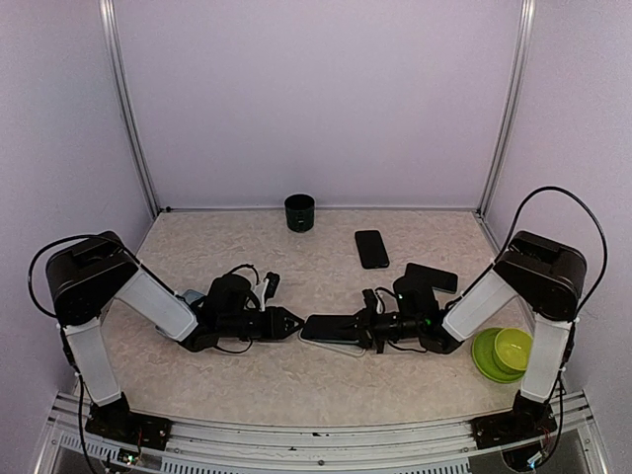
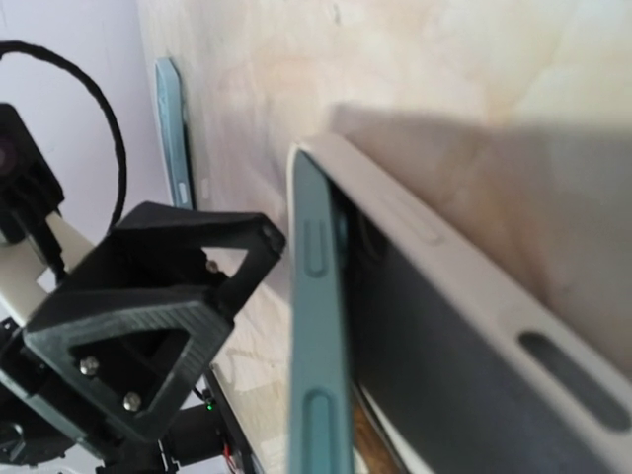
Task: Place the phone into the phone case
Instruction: Install the phone into the phone case.
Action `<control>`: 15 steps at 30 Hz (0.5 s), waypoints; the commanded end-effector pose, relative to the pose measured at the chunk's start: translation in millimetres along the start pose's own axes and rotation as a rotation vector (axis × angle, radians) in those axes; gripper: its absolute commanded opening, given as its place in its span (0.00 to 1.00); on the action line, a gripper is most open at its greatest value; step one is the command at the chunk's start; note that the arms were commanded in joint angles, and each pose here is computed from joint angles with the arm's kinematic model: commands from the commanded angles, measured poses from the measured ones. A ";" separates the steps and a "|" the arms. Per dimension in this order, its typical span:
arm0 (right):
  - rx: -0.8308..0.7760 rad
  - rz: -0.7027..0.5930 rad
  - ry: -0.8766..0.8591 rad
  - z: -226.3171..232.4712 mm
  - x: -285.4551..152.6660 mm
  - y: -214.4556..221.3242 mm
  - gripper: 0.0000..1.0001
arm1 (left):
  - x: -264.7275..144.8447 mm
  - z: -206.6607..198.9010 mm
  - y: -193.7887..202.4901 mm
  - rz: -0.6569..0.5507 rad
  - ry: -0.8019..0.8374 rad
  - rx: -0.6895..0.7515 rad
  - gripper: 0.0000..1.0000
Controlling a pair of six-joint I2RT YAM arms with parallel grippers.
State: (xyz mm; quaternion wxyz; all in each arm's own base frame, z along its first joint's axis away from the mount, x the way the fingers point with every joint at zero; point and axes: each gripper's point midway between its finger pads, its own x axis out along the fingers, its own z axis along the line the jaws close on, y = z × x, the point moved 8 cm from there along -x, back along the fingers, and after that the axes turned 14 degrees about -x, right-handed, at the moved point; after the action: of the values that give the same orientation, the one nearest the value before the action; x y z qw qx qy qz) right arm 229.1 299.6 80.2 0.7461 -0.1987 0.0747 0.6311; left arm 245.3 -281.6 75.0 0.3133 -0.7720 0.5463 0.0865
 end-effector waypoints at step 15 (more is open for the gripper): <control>-0.110 0.004 -0.132 22.1 -13.0 3.7 0.00 | -0.2 -9.8 3.9 0.065 0.127 -0.005 0.38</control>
State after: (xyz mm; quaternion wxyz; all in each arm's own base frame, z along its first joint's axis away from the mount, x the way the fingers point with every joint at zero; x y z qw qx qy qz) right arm 220.0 294.0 81.4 0.7349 -0.2028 0.0607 0.6442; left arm 240.4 -288.4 83.5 0.2836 -0.7615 0.5799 0.0585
